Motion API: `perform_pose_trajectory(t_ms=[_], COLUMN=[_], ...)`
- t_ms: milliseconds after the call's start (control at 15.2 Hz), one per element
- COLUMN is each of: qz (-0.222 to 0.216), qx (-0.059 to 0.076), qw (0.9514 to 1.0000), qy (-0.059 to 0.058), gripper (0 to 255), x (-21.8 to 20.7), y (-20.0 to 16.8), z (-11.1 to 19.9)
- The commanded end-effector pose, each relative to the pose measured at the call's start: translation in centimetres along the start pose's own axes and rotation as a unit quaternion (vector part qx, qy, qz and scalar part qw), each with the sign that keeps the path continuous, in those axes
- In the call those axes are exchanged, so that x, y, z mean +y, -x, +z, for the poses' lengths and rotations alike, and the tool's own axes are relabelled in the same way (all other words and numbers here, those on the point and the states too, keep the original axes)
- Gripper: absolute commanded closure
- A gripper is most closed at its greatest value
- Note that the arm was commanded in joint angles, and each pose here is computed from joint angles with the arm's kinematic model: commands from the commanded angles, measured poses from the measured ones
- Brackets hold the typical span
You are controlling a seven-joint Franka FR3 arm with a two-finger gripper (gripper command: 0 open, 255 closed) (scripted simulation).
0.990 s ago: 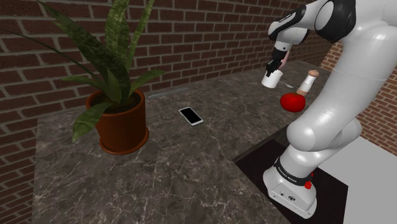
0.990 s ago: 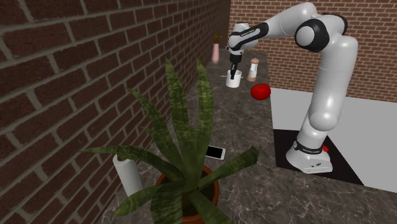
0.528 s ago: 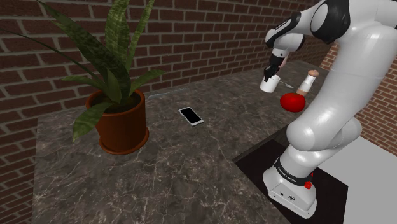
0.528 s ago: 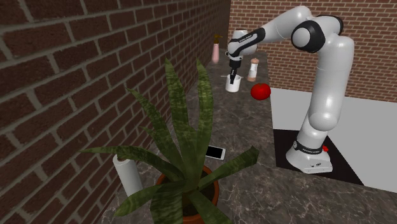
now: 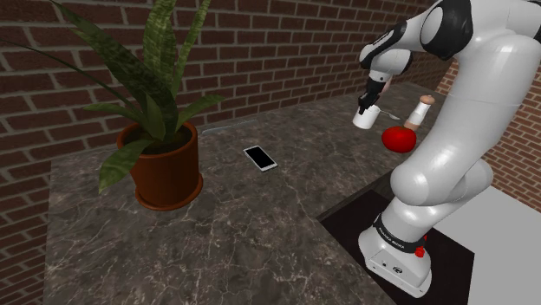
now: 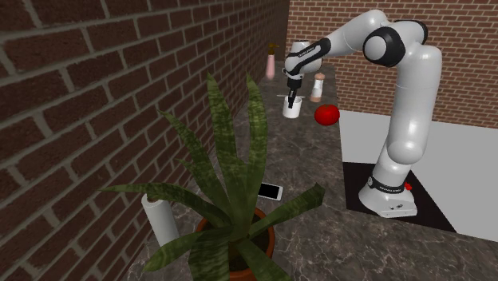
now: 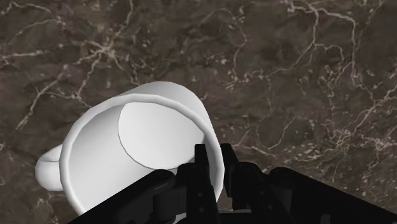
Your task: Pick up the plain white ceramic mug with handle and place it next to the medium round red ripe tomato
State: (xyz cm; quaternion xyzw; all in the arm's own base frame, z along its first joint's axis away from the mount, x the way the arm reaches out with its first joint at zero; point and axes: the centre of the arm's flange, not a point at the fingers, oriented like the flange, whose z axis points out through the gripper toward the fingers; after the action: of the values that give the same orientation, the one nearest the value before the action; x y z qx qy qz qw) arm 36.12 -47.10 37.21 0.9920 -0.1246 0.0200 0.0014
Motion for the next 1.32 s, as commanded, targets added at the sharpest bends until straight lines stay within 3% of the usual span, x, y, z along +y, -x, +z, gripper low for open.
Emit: perform_pose_trajectory(t_ms=[0, 66, 132, 462, 726, 1254], qz=[0.000, 0.000, 0.000, 0.000, 0.000, 0.000], qx=[0.000, 0.000, 0.000, 0.000, 0.000, 0.000], qw=[1.0000, 1.0000, 1.0000, 1.0000, 1.0000, 1.0000], qy=[0.000, 0.000, 0.000, 0.000, 0.000, 0.000], gripper=[255, 255, 0, 0, 0, 0], x=[0.0, 0.0, 0.0, 0.0, 0.0, 0.0], y=[0.0, 0.0, 0.0, 0.0, 0.0, 0.0], z=[0.0, 0.0, 0.0, 0.0, -5.0, -5.0])
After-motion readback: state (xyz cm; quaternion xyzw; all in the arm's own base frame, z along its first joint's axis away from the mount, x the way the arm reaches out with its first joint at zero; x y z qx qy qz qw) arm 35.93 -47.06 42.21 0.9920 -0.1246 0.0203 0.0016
